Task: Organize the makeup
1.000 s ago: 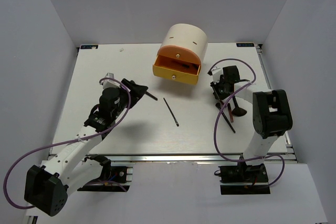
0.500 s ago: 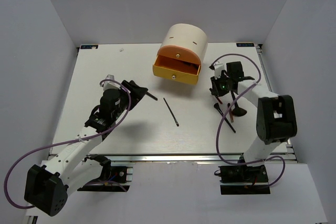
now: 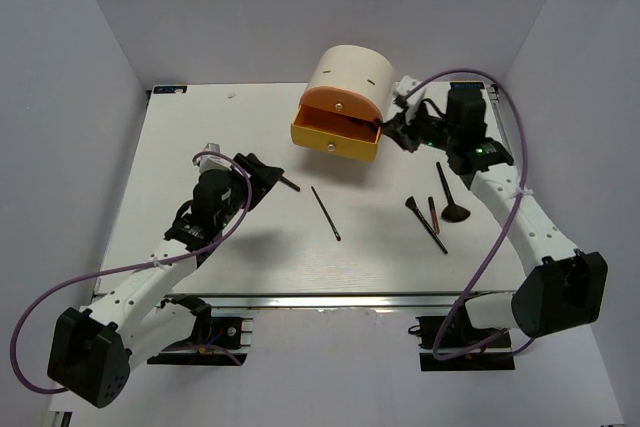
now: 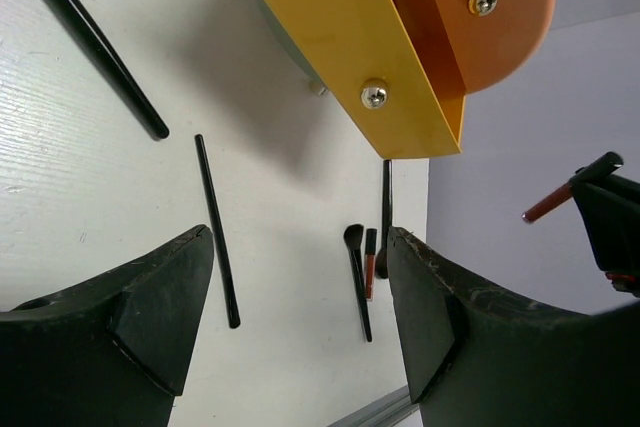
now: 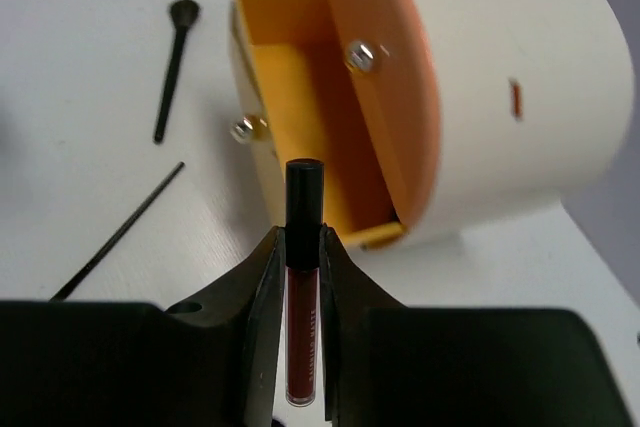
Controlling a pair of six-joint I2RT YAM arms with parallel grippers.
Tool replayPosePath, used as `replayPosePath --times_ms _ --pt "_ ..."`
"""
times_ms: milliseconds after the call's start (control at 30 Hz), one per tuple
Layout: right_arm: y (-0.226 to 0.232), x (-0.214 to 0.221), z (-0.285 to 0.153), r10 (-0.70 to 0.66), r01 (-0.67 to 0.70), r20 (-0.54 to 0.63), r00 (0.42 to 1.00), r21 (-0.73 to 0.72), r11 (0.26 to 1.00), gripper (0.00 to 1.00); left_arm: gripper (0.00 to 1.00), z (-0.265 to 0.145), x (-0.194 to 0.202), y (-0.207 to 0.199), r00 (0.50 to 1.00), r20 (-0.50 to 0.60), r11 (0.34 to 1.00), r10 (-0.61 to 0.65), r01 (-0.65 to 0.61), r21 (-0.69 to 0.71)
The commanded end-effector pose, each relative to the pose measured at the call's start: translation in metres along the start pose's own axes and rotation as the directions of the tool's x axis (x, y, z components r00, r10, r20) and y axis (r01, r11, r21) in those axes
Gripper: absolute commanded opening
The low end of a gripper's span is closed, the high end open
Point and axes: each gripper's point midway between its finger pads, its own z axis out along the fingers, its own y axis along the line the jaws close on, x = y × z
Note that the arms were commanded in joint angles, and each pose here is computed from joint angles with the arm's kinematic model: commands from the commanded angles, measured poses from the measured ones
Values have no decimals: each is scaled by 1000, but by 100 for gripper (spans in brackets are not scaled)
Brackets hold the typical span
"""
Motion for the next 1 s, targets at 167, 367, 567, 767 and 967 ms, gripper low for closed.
replayPosePath --times_ms 167,367,567,767,967 --pt "25 -42 76 -325 330 76 943 -77 941 0 80 -4 -6 -14 1000 12 999 -1 1 41" --pt "7 -44 107 -432 435 55 900 -82 897 0 80 -11 -5 -5 1000 23 999 -19 18 28" --pt "4 -13 131 -442 437 -16 897 -124 891 18 80 -12 -3 -2 999 20 999 -26 25 23" --pt "6 -4 127 -394 386 -50 918 -122 914 50 80 -8 -2 0 1000 15 1000 -19 19 19" --pt "3 -39 101 -282 281 -15 959 -50 958 54 80 -5 0 -1 1000 8 1000 -15 15 22"
